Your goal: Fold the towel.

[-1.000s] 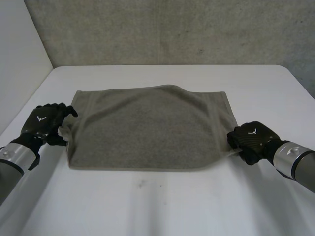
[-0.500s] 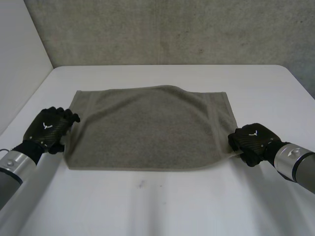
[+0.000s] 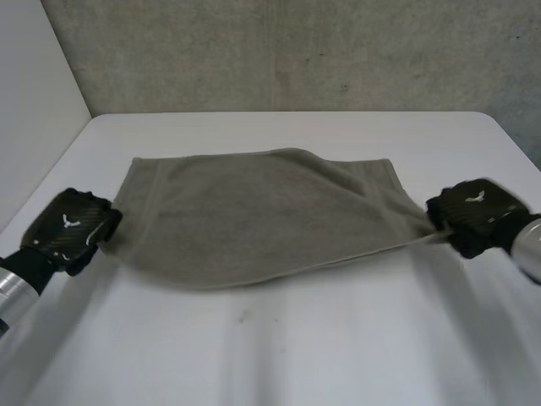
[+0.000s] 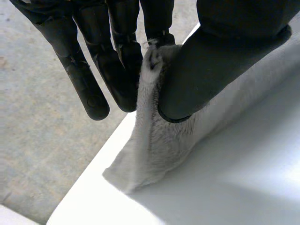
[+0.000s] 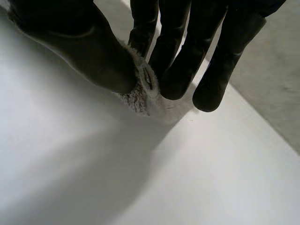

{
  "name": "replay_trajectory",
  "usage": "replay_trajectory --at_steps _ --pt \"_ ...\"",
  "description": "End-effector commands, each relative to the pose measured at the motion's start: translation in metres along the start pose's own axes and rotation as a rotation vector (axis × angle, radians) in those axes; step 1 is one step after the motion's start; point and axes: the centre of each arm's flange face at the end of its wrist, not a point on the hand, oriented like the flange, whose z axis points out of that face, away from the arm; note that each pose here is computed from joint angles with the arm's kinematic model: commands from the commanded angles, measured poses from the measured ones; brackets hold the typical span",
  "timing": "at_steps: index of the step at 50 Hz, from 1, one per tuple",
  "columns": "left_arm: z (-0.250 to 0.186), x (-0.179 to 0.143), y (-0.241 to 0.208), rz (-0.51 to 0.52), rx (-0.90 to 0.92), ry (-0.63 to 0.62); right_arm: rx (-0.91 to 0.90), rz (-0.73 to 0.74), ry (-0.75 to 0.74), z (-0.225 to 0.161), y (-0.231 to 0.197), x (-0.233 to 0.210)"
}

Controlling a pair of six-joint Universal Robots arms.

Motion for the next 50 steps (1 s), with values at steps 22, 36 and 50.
replay_trajectory --at_steps 22,36,50 --pt "0.017 -0.020 -0.054 -0.376 -0.040 0.052 -0.152 -0.216 0.016 -0.002 -0.017 0.059" --pt "0.151 -0.022 -0.018 -0.310 -0.035 -0.059 -0.155 -0.215 0.108 0.111 -0.010 0.048" --pt "0.205 -0.019 0.010 -0.279 -0.021 -0.169 -0.051 -0.249 0.239 0.174 -0.003 0.040"
